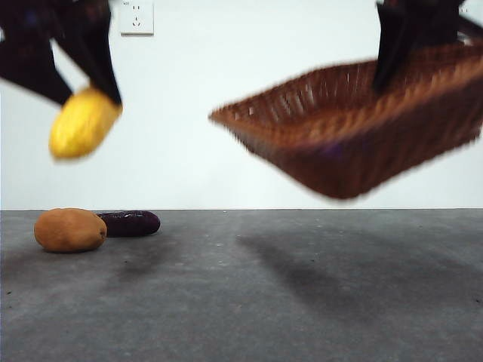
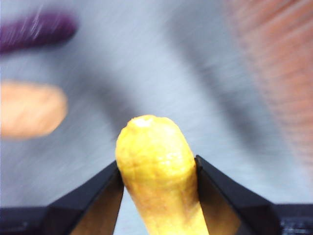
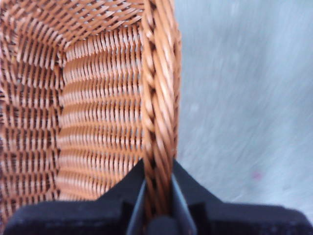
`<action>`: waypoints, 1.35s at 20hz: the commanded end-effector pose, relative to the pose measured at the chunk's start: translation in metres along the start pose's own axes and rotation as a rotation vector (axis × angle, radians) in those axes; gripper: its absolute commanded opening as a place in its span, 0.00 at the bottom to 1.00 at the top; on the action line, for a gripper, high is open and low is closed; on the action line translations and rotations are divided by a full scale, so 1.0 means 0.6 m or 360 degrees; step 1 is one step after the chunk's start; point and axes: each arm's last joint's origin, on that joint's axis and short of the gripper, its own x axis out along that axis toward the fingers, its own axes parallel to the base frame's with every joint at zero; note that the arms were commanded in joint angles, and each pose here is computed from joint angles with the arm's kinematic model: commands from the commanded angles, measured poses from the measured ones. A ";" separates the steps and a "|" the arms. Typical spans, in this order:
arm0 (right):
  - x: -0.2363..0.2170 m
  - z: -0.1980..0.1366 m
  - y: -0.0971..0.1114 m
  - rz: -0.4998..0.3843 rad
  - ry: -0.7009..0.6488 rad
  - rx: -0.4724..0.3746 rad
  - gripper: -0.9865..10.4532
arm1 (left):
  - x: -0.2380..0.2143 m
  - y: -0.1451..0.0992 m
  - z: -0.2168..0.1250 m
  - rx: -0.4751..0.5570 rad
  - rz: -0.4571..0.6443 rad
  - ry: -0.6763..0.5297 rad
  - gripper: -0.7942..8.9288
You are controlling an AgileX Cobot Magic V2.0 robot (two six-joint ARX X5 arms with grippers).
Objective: Help me put the vegetables on the table into the basket
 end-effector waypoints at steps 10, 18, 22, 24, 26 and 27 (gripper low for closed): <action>0.096 -0.076 0.033 0.0332 0.0044 0.0238 0.08 | 0.000 -0.148 -0.016 0.0424 -0.0535 -0.0150 0.07; 0.098 -0.076 0.047 0.0352 0.0041 0.0236 0.08 | 0.148 -0.183 -0.033 0.0087 -0.0480 0.0079 0.07; 0.098 -0.076 0.047 0.0352 0.0042 0.0235 0.08 | 0.172 -0.190 -0.036 -0.0003 -0.0535 0.0112 0.08; 0.098 -0.076 0.047 0.0352 0.0043 0.0234 0.08 | 0.170 -0.194 -0.034 0.0003 -0.0593 0.0097 0.23; 0.098 -0.077 0.047 0.0363 0.0047 0.0234 0.08 | 0.170 -0.194 -0.037 0.0007 -0.0618 0.0135 0.52; 0.098 -0.076 0.047 0.0363 0.0046 0.0234 0.08 | 0.170 -0.194 -0.038 0.0010 -0.0611 0.0148 0.53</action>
